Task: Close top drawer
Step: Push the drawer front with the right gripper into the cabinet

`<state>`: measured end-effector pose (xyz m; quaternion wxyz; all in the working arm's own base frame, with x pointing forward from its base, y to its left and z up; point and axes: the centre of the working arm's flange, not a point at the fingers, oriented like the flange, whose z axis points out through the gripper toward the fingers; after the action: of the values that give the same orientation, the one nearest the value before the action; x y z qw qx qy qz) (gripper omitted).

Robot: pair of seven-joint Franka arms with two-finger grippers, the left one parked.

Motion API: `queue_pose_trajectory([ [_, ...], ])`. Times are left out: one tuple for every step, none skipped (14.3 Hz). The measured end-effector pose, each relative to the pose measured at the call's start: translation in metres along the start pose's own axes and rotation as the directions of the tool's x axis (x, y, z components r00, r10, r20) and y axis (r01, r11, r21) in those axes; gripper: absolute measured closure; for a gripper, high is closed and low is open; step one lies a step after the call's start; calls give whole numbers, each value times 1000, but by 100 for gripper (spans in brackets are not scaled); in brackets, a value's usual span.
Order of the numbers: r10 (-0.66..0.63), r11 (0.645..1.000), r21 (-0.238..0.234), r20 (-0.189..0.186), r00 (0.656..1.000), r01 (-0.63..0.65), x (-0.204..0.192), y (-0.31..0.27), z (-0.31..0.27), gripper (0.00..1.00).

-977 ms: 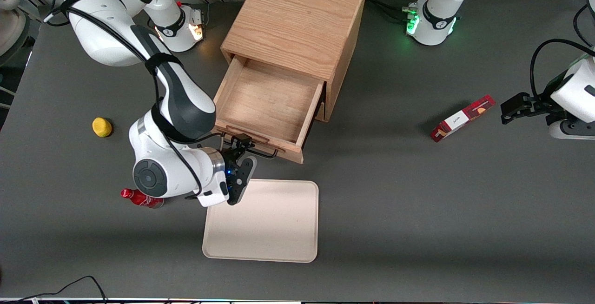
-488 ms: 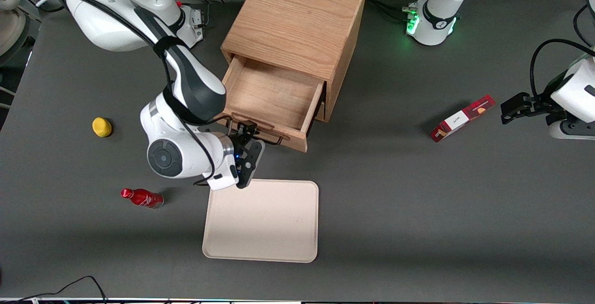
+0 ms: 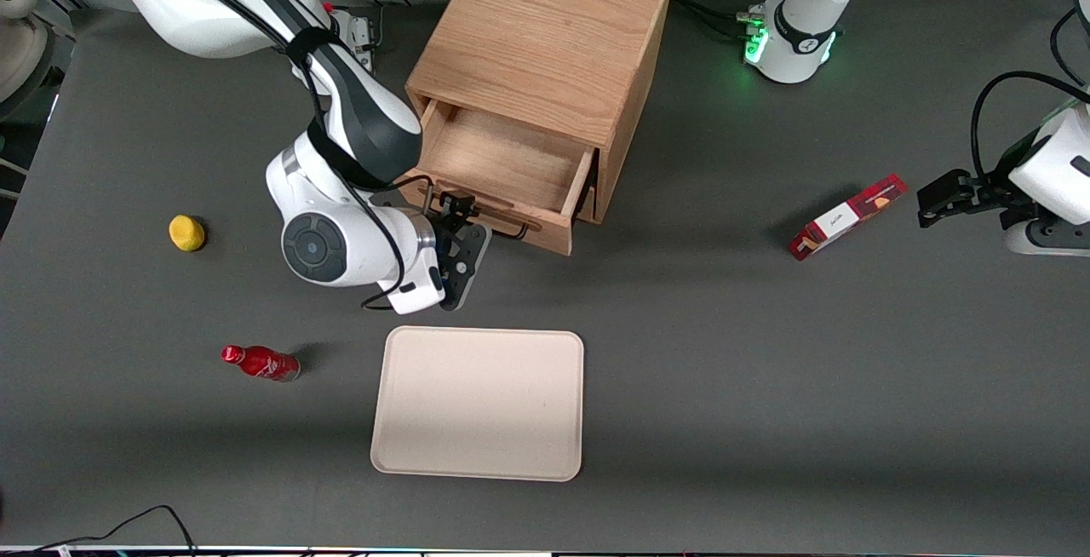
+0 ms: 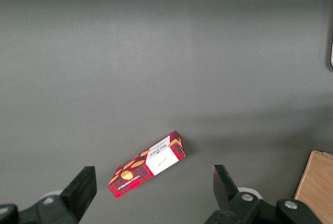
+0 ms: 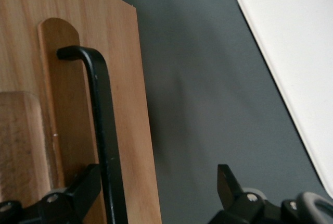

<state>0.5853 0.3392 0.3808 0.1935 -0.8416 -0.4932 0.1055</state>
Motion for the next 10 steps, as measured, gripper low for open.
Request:
queue_pose_trajectory([
  [-1,1000,2,-1,1000,1,-2,-6,1,0],
  [-4,1000,3,1,1000,4,-3,-12,2,0],
  [-6,1000,2,3,1000,6,-4,-16,3,0],
  [-8,1000,-2,1,1000,8,-5,-20,6,0],
  [-9,1000,-4,3,1000,9,-5,-23,8,0],
  [-11,1000,-8,2,1000,11,-6,-26,12,0],
  [-10,1000,-9,0,1000,10,-6,-28,15,0],
  [-4,1000,-5,0,1000,4,-6,-31,19,0],
  [0,1000,0,0,1000,0,-5,-35,22,0],
  [1,1000,3,-2,1000,-1,-4,-38,24,0],
])
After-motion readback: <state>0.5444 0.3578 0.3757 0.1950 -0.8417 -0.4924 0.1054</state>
